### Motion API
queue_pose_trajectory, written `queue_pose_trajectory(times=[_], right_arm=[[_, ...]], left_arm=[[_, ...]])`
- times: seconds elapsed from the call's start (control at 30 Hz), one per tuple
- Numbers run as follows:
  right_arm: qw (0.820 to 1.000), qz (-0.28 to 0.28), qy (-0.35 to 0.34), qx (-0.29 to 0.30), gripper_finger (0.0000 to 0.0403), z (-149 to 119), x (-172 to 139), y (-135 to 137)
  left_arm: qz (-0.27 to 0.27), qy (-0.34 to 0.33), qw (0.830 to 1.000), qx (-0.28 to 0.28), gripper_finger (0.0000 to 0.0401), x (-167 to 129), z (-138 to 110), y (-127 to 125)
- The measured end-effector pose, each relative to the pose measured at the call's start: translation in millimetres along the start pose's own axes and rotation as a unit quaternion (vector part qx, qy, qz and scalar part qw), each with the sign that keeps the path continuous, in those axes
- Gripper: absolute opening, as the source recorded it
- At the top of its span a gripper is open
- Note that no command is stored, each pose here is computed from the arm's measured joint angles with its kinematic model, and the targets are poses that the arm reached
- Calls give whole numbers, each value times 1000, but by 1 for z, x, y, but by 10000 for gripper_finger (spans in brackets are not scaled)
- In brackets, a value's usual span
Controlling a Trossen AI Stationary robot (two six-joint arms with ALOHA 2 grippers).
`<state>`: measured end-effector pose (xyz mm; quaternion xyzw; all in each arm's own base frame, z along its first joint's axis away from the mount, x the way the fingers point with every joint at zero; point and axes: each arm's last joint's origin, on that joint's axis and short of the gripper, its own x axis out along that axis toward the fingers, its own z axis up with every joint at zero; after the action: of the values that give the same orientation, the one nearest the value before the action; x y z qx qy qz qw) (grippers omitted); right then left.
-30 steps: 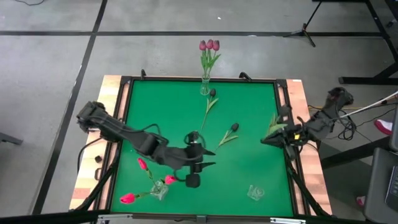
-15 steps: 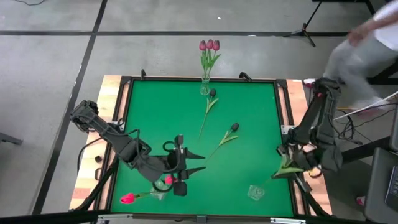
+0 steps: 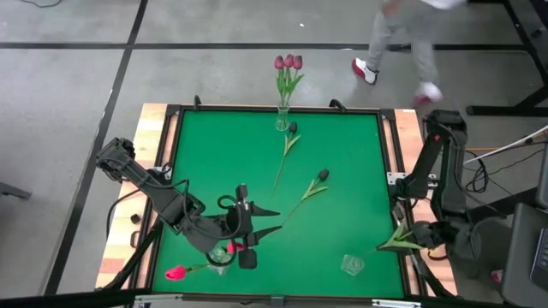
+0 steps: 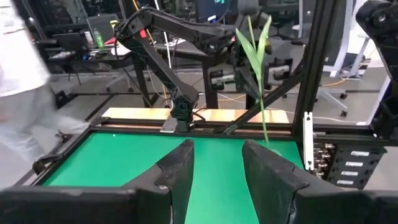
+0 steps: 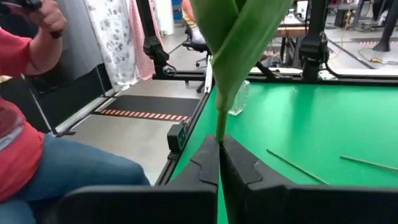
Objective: Sort flowers into vase by color
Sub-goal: Put the middle black tulip into the bottom right transparent vase
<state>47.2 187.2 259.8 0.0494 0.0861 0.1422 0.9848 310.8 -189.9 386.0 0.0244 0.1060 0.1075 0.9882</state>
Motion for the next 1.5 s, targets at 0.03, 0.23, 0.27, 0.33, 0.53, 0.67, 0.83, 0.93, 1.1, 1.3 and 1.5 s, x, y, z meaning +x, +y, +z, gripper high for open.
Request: queue_pose_trajectory(times=[0.03, 0.23, 0.27, 0.33, 0.53, 0.67, 0.83, 0.93, 1.1, 1.3, 1.5], right_arm=[[1000, -4, 0, -1, 0, -1, 1, 1], [1000, -15, 2, -10, 0, -7, 4, 4], [1000, -16, 3, -11, 0, -8, 4, 4], [1000, -16, 3, -11, 0, -8, 4, 4], [1000, -6, 12, 4, 0, -11, 5, 6], [999, 9, 31, 13, 0, -18, 8, 11], [998, 6, 56, 9, 0, -31, 12, 14], [998, 2, 64, 12, 0, -37, 14, 17], [998, 0, 67, 14, 0, -39, 15, 18], [996, -5, 88, 33, 1, -44, 14, 14], [993, -11, 97, 66, 8, -46, 14, 13]], left_arm=[[0, -1, 1000, -2, 135, 0, 0, 0], [5, -2, 1000, -1, 135, 0, 0, 0], [14, -3, 1000, -1, 135, 0, 0, 1], [31, -6, 1000, -1, 135, 0, 1, 2], [50, -8, 999, -1, 135, 0, 1, 3], [56, -9, 998, -1, 135, 0, 1, 3], [67, -11, 998, 0, 135, 0, 1, 4], [71, -12, 997, -1, 135, 0, 1, 4], [79, -13, 997, -9, 135, 1, 1, 6], [99, -11, 994, -42, 135, 11, 1, 17], [125, -6, 991, -48, 135, 24, 2, 33]])
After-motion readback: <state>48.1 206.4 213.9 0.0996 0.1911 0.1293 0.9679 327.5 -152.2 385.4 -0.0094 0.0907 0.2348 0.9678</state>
